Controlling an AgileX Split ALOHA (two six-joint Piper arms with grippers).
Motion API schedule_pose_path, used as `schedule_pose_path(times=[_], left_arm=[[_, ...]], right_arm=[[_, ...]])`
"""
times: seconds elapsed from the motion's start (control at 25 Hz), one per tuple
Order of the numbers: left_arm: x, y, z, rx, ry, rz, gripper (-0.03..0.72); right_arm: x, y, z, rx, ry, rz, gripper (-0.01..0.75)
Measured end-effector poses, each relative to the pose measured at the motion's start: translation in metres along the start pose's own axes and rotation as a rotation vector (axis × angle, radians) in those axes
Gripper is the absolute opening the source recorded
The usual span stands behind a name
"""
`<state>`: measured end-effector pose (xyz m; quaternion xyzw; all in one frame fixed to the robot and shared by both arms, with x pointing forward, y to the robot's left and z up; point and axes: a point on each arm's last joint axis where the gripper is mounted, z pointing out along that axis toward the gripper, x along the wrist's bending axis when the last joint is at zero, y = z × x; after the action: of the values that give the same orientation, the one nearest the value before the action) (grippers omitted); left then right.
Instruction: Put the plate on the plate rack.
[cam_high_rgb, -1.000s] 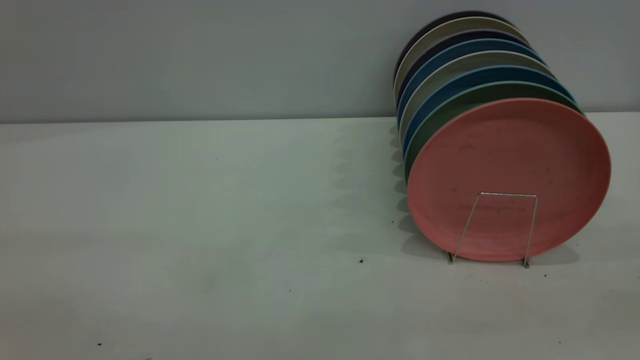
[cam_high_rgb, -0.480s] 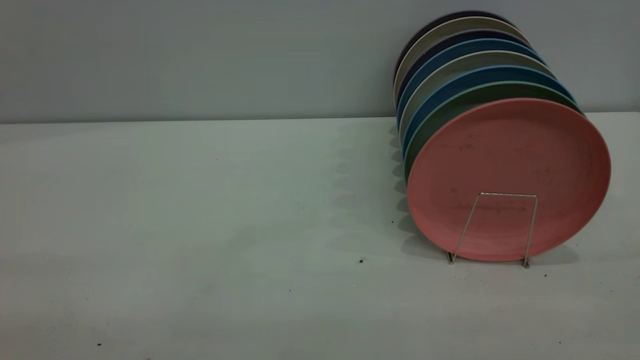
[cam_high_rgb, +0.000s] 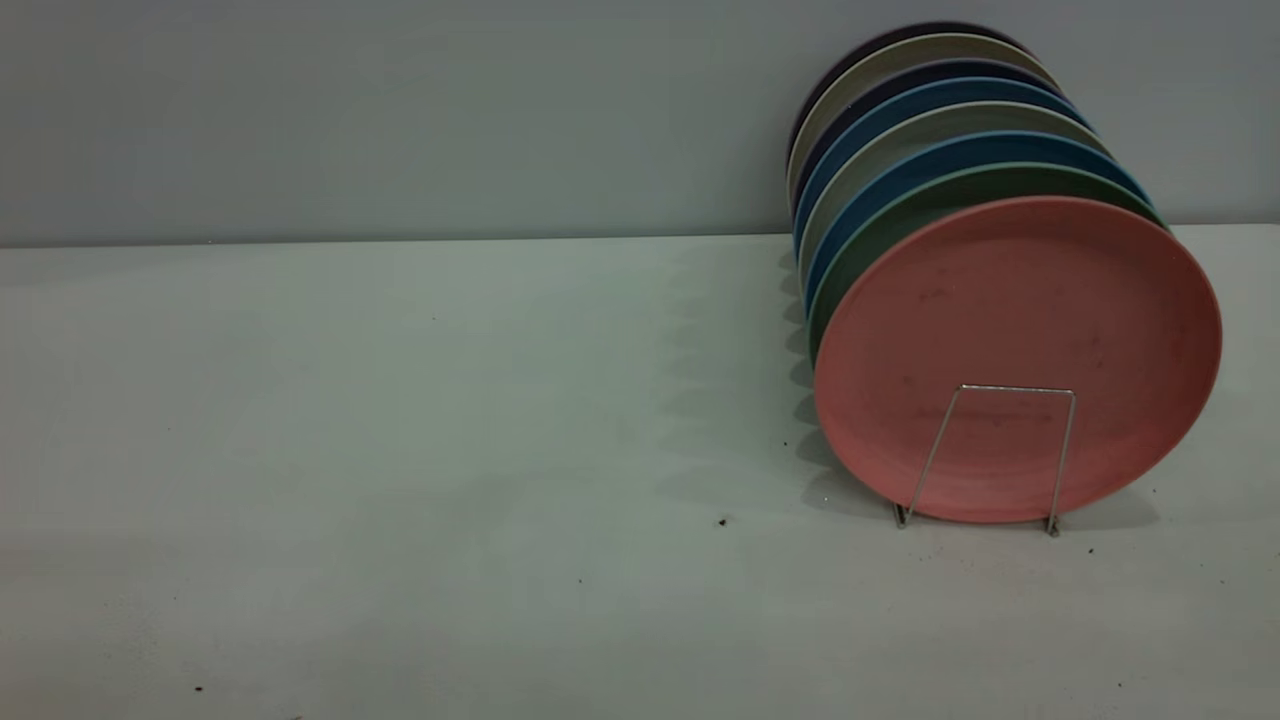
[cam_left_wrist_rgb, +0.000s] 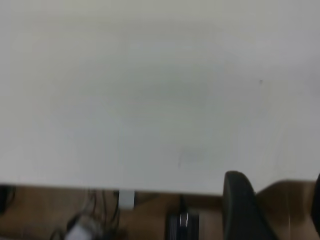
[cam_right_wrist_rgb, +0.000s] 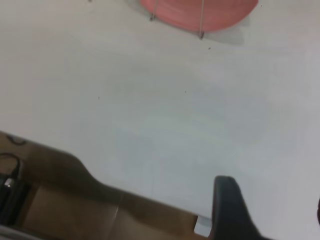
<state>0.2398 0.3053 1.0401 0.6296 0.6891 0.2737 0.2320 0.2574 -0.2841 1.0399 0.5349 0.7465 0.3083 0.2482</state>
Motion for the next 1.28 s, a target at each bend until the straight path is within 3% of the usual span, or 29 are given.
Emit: schedule_pose_path(times=[0.28,1.28], left_arm=[[0.000,-0.019,-0.007,-0.143,-0.003,-0.002,0.381],[-0.002,-0.019,-0.007,-0.157,-0.048,0.023,0.381]], right_arm=[[0.000,0.000,0.000,-0.007,-0.003,-0.001,0.430],[-0.001,0.000,0.000,-0.009,-0.011,0.052,0.429]])
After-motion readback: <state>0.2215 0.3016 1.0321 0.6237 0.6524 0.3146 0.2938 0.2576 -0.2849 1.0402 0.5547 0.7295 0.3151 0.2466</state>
